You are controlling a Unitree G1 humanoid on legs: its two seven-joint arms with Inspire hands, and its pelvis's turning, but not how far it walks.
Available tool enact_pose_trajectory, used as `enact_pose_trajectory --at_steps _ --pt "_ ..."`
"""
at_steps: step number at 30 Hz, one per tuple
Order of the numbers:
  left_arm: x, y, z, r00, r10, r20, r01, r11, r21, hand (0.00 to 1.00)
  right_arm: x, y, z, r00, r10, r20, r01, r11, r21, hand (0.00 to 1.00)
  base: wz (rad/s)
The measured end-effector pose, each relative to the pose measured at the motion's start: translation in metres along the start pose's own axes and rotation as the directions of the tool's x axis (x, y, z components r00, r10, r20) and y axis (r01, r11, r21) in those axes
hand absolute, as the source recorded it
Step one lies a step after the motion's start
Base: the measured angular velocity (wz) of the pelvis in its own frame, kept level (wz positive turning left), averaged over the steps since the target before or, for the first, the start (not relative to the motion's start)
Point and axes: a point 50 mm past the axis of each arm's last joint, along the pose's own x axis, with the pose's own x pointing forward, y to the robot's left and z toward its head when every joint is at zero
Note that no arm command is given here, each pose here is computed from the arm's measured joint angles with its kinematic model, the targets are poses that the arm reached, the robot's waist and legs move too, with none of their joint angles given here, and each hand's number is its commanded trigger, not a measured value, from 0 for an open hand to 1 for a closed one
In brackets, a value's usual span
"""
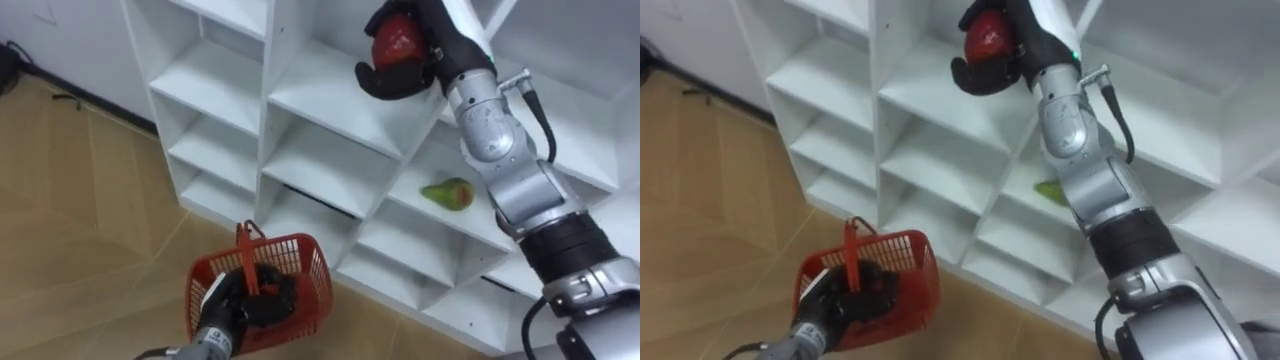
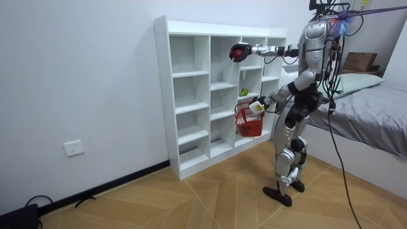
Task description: Collect fruits from the closet
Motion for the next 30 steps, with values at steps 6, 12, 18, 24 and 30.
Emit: enact_pose_trajectory --at_steps 6,12,18,24,30 --pt "0.000 -0.006 0.003 1.000 -0.011 0.004 0.011 0.998 -0.067 1.00 -0.010 0.019 0.003 1.000 0.017 -0.001 -0.017 0.995 0.093 1.00 -0.01" --pt "0.006 -0.013 0.014 0.999 -0.041 0.035 0.043 0.998 -0.049 1.00 -0.025 0.038 -0.010 0.997 0.061 -0.056 -0.052 0.987 0.152 1.00 -0.01" --pt "0.007 -0.017 0.015 0.998 -0.050 0.039 0.052 0.997 -0.057 1.00 -0.051 0.062 -0.031 0.977 0.170 -0.128 -0.137 0.962 0.237 1.00 -0.04" --pt "0.008 -0.026 0.021 0.995 -0.077 0.066 0.082 0.995 -0.065 1.00 -0.083 0.085 -0.053 0.940 0.265 -0.217 -0.178 0.919 0.352 1.00 -0.05" --pt "0.009 -0.029 0.021 0.994 -0.093 0.064 0.096 0.994 -0.057 1.00 -0.101 0.097 -0.068 0.904 0.323 -0.281 -0.177 0.880 0.441 1.00 0.00"
